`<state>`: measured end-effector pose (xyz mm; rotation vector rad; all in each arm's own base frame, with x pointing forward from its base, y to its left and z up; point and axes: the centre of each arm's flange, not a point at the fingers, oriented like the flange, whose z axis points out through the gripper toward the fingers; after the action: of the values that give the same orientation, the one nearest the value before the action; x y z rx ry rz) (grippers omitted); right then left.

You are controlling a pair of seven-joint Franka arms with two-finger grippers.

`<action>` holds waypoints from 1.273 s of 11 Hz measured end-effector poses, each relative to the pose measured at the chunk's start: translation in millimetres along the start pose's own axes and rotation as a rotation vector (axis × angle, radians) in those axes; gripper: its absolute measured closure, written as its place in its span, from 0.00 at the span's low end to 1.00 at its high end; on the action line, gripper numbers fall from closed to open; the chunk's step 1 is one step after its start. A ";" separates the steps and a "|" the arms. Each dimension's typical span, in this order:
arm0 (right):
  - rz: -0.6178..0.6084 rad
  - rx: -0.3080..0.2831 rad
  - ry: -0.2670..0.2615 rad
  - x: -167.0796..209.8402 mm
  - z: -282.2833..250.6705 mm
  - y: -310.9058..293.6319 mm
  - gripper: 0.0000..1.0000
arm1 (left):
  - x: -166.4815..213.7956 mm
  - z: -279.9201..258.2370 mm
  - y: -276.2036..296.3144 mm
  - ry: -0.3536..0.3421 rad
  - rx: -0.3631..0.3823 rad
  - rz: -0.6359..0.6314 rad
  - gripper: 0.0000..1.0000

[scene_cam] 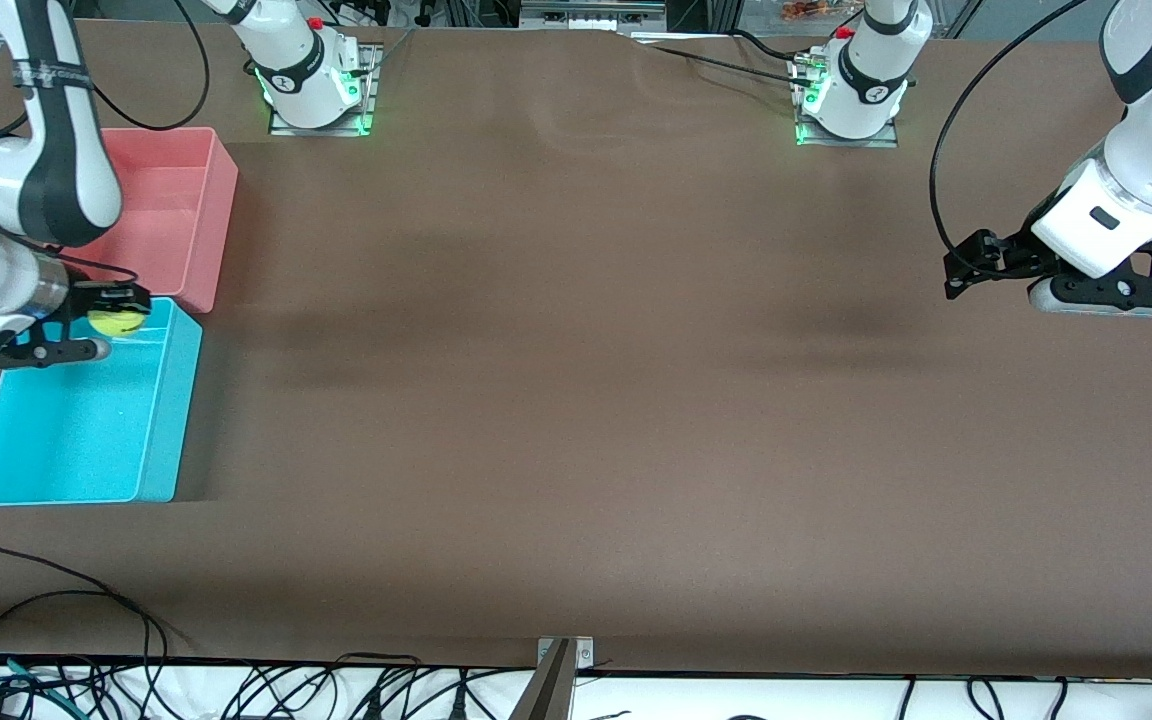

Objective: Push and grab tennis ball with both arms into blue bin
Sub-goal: 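Lower the ball into the blue bin and open the right gripper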

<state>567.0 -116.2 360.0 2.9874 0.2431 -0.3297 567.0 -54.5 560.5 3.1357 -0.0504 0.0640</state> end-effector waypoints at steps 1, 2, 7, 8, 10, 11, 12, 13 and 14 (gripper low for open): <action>-0.017 -0.004 0.005 -2.2 9.3 18.6 0.34 | 1.3 -6.1 -0.1 0.013 0.010 0.004 0.00; -0.021 0.008 0.001 -3.3 20.7 30.2 0.34 | 2.8 -13.8 0.6 0.029 0.011 0.005 0.00; -0.092 0.116 0.021 9.0 96.6 55.1 0.34 | 6.4 -34.3 3.3 0.072 0.011 0.010 0.00; -0.102 0.132 0.022 10.9 110.8 57.0 0.34 | 6.5 -34.5 3.7 0.072 0.011 0.011 0.00; -0.129 0.171 0.047 16.8 136.7 57.7 0.34 | 6.7 -34.2 3.7 0.072 0.011 0.018 0.00; -0.137 0.179 0.051 18.8 147.9 57.7 0.34 | 6.8 -34.1 3.7 0.072 0.011 0.020 0.00; -0.140 0.180 0.050 19.5 154.2 58.3 0.34 | 6.8 -34.0 3.7 0.071 0.011 0.021 0.00; -0.143 0.181 0.049 19.8 156.2 58.6 0.32 | 6.9 -34.0 3.6 0.071 0.011 0.021 0.00; -0.145 0.181 0.051 20.2 155.5 58.9 0.30 | 6.9 -34.0 3.7 0.071 0.011 0.021 0.00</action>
<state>564.7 -193.0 211.1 3.1667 0.4608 -0.3049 572.4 -58.2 594.8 3.1412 -0.0832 0.1769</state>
